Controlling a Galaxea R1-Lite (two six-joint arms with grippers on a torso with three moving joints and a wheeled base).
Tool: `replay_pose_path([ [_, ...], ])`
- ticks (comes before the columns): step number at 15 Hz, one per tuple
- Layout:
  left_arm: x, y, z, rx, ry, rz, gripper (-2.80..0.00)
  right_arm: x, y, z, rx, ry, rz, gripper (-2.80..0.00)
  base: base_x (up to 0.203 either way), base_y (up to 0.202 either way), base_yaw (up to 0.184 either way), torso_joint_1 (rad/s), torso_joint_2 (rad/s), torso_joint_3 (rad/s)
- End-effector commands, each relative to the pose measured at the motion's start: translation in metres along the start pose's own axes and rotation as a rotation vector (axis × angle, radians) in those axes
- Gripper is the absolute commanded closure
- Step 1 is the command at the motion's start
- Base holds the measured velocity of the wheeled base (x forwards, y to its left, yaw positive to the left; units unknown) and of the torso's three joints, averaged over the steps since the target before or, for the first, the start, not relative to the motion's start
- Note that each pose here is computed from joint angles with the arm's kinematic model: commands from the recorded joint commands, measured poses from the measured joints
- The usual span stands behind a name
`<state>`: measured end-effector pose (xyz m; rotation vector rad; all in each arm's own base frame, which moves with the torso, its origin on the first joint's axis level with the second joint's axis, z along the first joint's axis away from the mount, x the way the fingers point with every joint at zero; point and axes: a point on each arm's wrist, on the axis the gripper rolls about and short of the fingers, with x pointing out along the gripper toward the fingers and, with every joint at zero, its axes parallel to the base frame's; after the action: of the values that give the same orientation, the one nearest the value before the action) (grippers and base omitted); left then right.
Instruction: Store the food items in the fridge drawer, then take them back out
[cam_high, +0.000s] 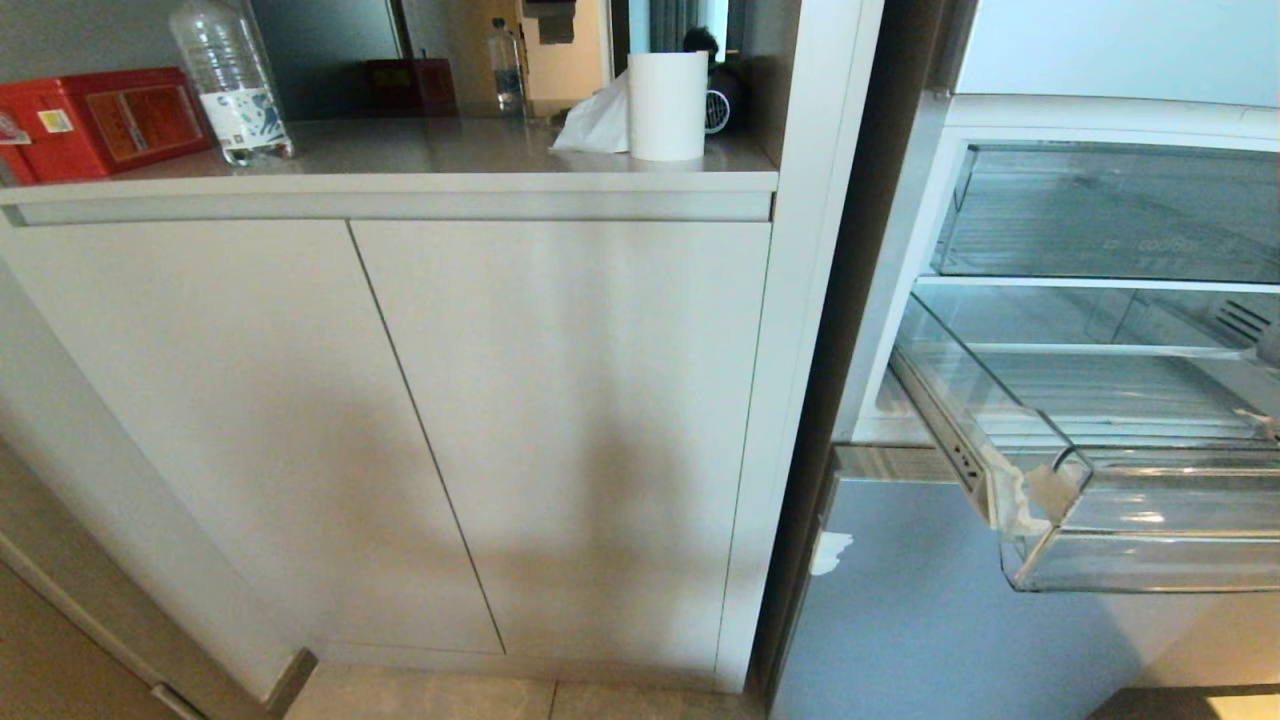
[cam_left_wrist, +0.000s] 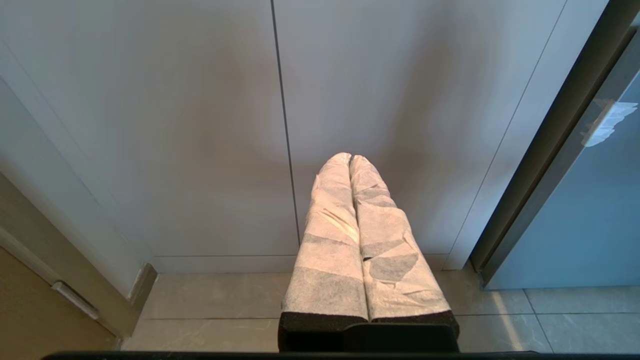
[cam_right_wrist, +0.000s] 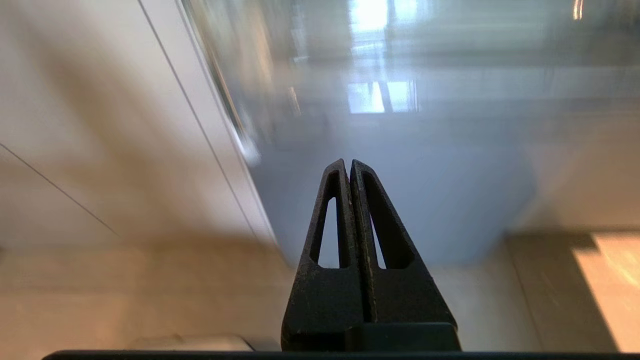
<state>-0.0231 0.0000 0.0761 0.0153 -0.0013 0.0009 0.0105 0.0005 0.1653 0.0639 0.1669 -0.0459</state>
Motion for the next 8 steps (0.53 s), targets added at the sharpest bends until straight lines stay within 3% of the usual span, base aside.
replay_pose_path([
  [1, 0.0, 0.0, 0.0, 0.0, 0.0, 0.001, 0.0, -0.001, -0.003, -0.057, -0.043, 0.032, -0.013, 0.0, 0.0, 0.0, 0.0, 0.0, 0.0, 0.0],
  [4, 0.0, 0.0, 0.0, 0.0, 0.001, 0.001, 0.0, 0.004, -0.005, -0.086, -0.117, 0.1, -0.021, 0.0, 0.0, 0.0, 0.0, 0.0, 0.0, 0.0],
  [8, 0.0, 0.0, 0.0, 0.0, 0.001, 0.001, 0.0, 0.003, -0.005, -0.089, -0.113, 0.128, -0.055, 0.0, 0.0, 0.0, 0.0, 0.0, 0.0, 0.0],
])
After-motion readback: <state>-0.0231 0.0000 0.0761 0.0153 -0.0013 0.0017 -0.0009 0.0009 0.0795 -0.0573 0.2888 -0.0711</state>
